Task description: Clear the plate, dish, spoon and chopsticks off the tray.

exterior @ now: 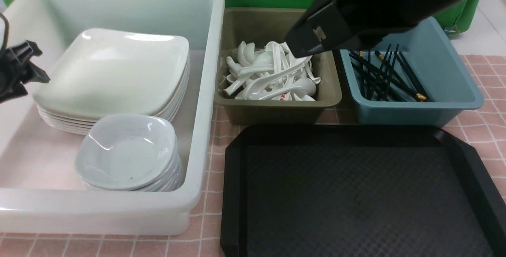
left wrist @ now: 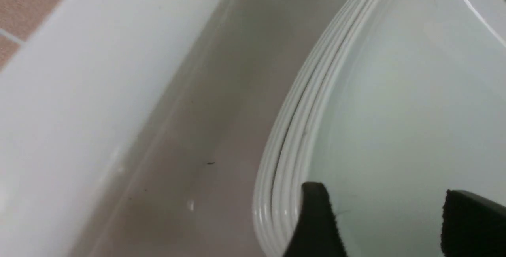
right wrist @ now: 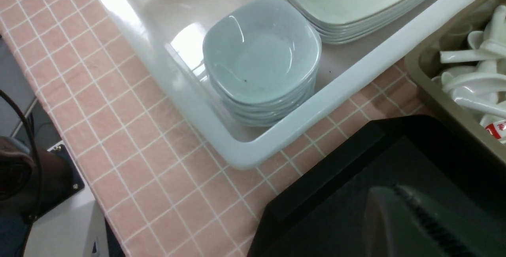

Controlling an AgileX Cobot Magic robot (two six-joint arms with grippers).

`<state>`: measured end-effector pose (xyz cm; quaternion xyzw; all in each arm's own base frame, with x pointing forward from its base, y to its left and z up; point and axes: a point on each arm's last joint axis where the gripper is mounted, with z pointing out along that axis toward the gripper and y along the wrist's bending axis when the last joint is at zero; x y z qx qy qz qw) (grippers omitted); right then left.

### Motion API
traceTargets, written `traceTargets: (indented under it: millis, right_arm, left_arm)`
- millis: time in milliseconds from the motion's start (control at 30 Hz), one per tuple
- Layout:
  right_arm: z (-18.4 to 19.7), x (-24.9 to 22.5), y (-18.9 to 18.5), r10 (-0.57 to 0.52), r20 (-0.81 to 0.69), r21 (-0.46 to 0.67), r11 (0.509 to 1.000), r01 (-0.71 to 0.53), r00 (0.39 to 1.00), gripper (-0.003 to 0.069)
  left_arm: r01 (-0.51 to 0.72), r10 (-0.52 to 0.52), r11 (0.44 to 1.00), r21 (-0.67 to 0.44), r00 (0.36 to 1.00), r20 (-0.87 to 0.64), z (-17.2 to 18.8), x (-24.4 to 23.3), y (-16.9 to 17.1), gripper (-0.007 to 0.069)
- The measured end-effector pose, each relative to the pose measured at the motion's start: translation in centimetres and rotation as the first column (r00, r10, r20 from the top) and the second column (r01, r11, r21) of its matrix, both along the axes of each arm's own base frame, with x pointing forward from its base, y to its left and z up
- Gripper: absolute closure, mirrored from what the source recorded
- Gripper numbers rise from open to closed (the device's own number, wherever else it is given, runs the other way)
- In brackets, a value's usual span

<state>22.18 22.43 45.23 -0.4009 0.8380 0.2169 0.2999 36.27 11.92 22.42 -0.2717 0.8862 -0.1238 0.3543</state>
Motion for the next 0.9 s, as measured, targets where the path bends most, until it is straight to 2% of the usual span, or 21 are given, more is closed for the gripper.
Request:
traceTargets:
  millis: [33, 67, 167, 300, 400, 433, 467, 533, 600, 633, 667, 767, 833, 867, 900]
  right_arm:
    - [0.0, 0.0, 0.0, 0.0, 0.0, 0.0, 1.0, 0.0, 1.0, 0.0629]
    - [0.0, 0.0, 0.0, -0.003, -0.003, 0.002, 1.0, 0.004, 1.0, 0.0629]
    - [0.1, -0.1, -0.1, -0.028, -0.016, 0.011, 1.0, 0.028, 0.999, 0.0629]
    - [0.5, -0.1, -0.8, -0.091, 0.003, 0.0, 0.996, 0.091, 0.996, 0.0629]
    - [1.8, 0.1, -3.0, -0.256, 0.097, -0.035, 0.965, 0.26, 0.962, 0.0629]
    - [2.3, -0.2, -3.8, -0.299, 0.126, -0.039, 0.951, 0.306, 0.946, 0.0629]
    - [2.4, -0.1, -4.0, -0.318, 0.138, -0.042, 0.944, 0.326, 0.938, 0.0629]
    - [4.4, -1.3, -6.8, -0.422, 0.238, -0.031, 0.897, 0.442, 0.875, 0.0629]
    - [6.0, -3.0, -9.3, -0.477, 0.292, -0.012, 0.865, 0.502, 0.829, 0.0629]
    - [6.1, -3.2, -9.5, -0.479, 0.292, -0.007, 0.864, 0.503, 0.828, 0.0629]
    - [7.5, -4.7, -11.4, -0.514, 0.34, 0.041, 0.845, 0.534, 0.788, 0.0629]
    - [9.2, -8.3, -14.9, -0.553, 0.381, 0.135, 0.826, 0.547, 0.741, 0.0629]
    - [9.5, -11.2, -17.5, -0.571, 0.395, 0.192, 0.817, 0.543, 0.719, 0.0629]
    - [9.3, -11.4, -17.7, -0.571, 0.395, 0.19, 0.817, 0.544, 0.72, 0.0629]
    - [8.8, -13.3, -19.3, -0.578, 0.407, 0.231, 0.814, 0.533, 0.707, 0.0629]
  left_arm:
    - [-0.001, 0.001, 1.0, 0.0, 1.0, -0.002, 0.1, 0.0, 0.0, 0.0196]
    - [0.019, -0.018, 0.999, 0.031, 0.999, -0.028, 0.4, -0.1, 0.1, 0.0145]
    - [0.046, -0.042, 0.996, 0.071, 0.998, -0.051, 1.9, -0.4, 0.2, 0.0098]
    - [0.094, -0.091, 0.991, 0.099, 0.995, -0.036, 5.3, -0.8, -0.3, 0.0145]
    - [0.244, -0.254, 0.951, 0.189, 0.967, 0.033, 11.3, -2.2, -3.3, 0.0425]
    - [0.28, -0.3, 0.934, 0.223, 0.952, 0.057, 12.8, -2.7, -4.3, 0.0491]
    - [0.295, -0.321, 0.924, 0.243, 0.944, 0.072, 13.5, -3.1, -4.9, 0.0518]
    - [0.375, -0.455, 0.857, 0.353, 0.872, 0.178, 18.3, -6.1, -8.9, 0.0606]
    - [0.424, -0.554, 0.802, 0.42, 0.791, 0.26, 21.6, -9.4, -12.3, 0.0626]
    - [0.425, -0.555, 0.803, 0.418, 0.79, 0.26, 21.6, -9.4, -12.3, 0.0626]
    - [0.479, -0.642, 0.747, 0.462, 0.701, 0.311, 23.9, -12.7, -15.0, 0.0633]
    - [0.547, -0.746, 0.659, 0.516, 0.563, 0.357, 26.2, -18.7, -17.6, 0.0637]
    - [0.539, -0.754, 0.654, 0.53, 0.519, 0.402, 27.1, -22.7, -17.7, 0.0638]
    - [0.539, -0.757, 0.651, 0.534, 0.514, 0.404, 27.1, -23.1, -17.8, 0.0638]
    - [0.526, -0.751, 0.659, 0.538, 0.503, 0.428, 27.0, -25.3, -17.4, 0.0638]
